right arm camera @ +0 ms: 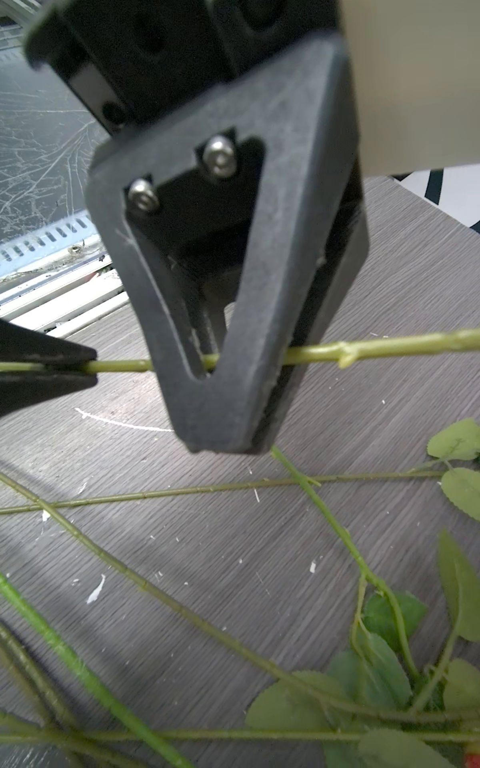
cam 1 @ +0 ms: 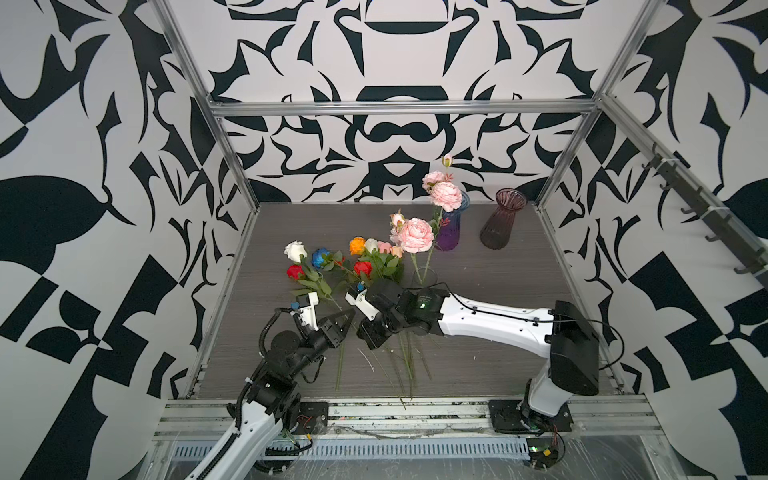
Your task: Arrange the flowers into the vase
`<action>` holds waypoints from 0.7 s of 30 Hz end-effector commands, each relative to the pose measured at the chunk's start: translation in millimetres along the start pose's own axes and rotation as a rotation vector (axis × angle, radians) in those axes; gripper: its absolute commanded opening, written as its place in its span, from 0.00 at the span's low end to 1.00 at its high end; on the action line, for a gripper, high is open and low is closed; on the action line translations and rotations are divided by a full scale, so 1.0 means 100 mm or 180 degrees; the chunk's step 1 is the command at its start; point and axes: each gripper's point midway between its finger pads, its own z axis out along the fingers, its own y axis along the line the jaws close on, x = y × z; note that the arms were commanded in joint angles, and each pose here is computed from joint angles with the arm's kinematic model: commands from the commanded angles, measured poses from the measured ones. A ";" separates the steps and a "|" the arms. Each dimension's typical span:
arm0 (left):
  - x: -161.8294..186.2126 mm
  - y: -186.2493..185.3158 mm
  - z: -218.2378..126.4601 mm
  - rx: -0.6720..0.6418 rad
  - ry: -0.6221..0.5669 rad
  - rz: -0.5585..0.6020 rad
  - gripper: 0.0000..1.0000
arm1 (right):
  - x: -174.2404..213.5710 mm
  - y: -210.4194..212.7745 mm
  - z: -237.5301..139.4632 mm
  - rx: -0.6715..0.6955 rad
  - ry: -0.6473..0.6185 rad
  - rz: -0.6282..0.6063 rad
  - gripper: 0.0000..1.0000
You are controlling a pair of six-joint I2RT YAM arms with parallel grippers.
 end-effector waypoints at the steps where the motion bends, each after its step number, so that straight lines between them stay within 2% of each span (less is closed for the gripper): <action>1: 0.04 0.05 -0.01 0.0039 -0.0009 0.0010 0.23 | 0.01 -0.04 -0.10 0.0076 -0.0033 -0.0046 0.00; 7: 0.04 0.06 -0.01 0.0023 -0.0008 0.0005 0.23 | 0.08 -0.07 -0.10 0.0099 -0.0003 -0.0034 0.00; 9: 0.04 0.06 -0.01 0.0026 -0.0013 0.0007 0.18 | 0.10 -0.07 -0.10 0.0093 0.0002 -0.0029 0.00; 13: 0.04 0.06 -0.01 0.0021 -0.0009 0.0005 0.00 | 0.10 -0.08 -0.12 0.0104 -0.0010 -0.0020 0.00; 19: 0.05 0.07 -0.01 0.0011 -0.0005 -0.0004 0.00 | 0.03 -0.06 -0.23 0.0112 -0.0140 -0.0104 0.00; 21: 0.04 0.07 -0.01 0.0008 -0.0006 -0.0002 0.00 | -0.01 -0.05 -0.36 0.0141 -0.0259 -0.0192 0.26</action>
